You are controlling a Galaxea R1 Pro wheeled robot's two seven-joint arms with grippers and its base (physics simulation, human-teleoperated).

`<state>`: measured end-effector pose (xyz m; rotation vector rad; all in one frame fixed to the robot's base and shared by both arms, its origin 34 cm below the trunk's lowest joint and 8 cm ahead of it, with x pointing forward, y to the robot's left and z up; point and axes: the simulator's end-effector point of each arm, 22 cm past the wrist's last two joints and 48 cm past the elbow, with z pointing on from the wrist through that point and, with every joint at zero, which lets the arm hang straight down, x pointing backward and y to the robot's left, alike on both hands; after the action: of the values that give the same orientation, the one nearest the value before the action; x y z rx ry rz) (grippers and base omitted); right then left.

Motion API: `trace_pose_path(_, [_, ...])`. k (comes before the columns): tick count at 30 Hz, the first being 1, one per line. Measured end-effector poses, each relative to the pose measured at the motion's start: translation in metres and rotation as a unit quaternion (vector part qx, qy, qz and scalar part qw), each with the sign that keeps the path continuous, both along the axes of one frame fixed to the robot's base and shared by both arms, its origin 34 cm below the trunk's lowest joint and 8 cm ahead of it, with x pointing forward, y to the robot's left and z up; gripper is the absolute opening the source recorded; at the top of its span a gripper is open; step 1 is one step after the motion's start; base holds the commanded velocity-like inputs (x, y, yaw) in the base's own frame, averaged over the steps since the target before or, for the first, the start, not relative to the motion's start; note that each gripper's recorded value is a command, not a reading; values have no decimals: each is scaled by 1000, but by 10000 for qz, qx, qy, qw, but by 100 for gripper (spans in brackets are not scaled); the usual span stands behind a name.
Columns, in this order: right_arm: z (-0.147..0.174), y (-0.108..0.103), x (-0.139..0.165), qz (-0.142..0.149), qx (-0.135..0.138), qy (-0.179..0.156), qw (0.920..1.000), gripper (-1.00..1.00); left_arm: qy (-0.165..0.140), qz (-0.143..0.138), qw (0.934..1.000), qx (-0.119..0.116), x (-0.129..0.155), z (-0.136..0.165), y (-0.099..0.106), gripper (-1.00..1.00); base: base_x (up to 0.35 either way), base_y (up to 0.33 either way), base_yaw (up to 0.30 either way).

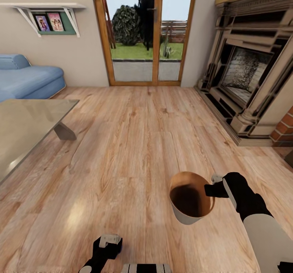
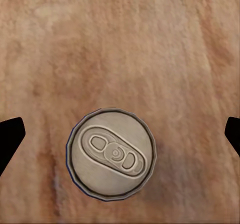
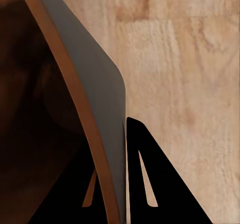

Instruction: Put the three can of soda from the living room inside the tash can in the kitchen.

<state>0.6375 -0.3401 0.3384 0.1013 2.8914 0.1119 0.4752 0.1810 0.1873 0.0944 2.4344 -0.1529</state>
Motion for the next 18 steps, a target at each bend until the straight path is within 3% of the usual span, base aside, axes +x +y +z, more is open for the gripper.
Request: trace_pose_path(18, [-29,1,-9,7,4,254,9997,-100,245,-28,9997,7,-16,-20,0,100,0,0,0])
